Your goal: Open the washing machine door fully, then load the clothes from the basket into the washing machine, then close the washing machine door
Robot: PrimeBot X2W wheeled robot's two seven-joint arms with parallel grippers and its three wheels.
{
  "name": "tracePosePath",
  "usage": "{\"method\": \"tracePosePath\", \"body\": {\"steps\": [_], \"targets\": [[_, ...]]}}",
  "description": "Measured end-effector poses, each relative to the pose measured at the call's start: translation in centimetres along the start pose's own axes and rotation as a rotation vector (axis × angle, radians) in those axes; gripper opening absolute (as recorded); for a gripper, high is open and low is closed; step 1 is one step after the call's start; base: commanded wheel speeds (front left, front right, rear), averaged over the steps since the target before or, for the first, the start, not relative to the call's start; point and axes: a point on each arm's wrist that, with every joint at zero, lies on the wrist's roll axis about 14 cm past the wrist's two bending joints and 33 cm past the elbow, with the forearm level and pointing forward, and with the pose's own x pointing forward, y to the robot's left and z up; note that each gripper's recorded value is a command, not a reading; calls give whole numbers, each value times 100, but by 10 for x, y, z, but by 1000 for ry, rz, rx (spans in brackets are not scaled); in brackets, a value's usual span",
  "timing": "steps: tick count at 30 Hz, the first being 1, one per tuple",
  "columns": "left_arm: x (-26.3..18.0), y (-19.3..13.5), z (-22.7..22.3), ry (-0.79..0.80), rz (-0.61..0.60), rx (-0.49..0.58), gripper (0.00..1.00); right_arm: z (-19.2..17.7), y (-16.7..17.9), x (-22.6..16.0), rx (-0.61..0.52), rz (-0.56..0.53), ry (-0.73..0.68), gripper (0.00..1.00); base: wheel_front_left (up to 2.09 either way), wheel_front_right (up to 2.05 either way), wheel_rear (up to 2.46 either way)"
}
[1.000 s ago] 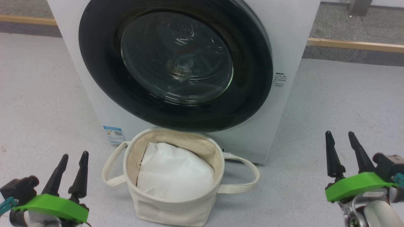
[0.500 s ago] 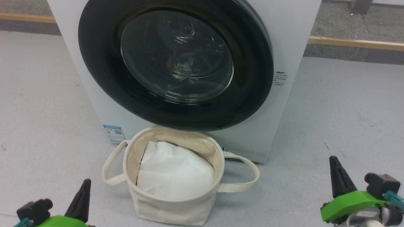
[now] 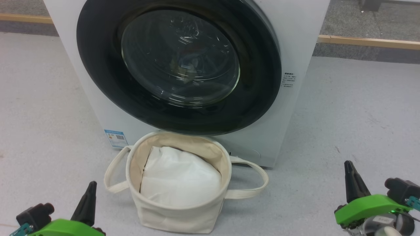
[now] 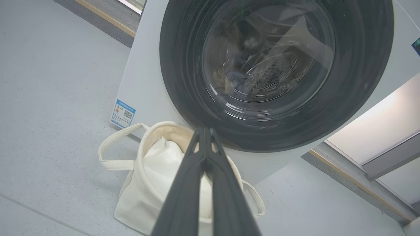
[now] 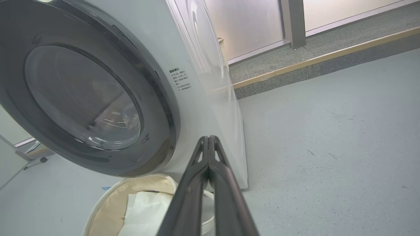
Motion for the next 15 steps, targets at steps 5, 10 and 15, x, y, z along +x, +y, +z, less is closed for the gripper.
{"method": "tracePosePath", "body": {"steps": [5,10,15], "targets": [[2,-1,3,-9,4,-47,0,1,-4,0,54,-19,-3,0,0,0,0],[4,-7,1,0,0,-105,0,1,-7,-1,115,-38,0,0,0,0,0],[6,-11,0,-1,-1,-156,0,2,-10,-1,168,-52,-3,0,0,0,0]]}}
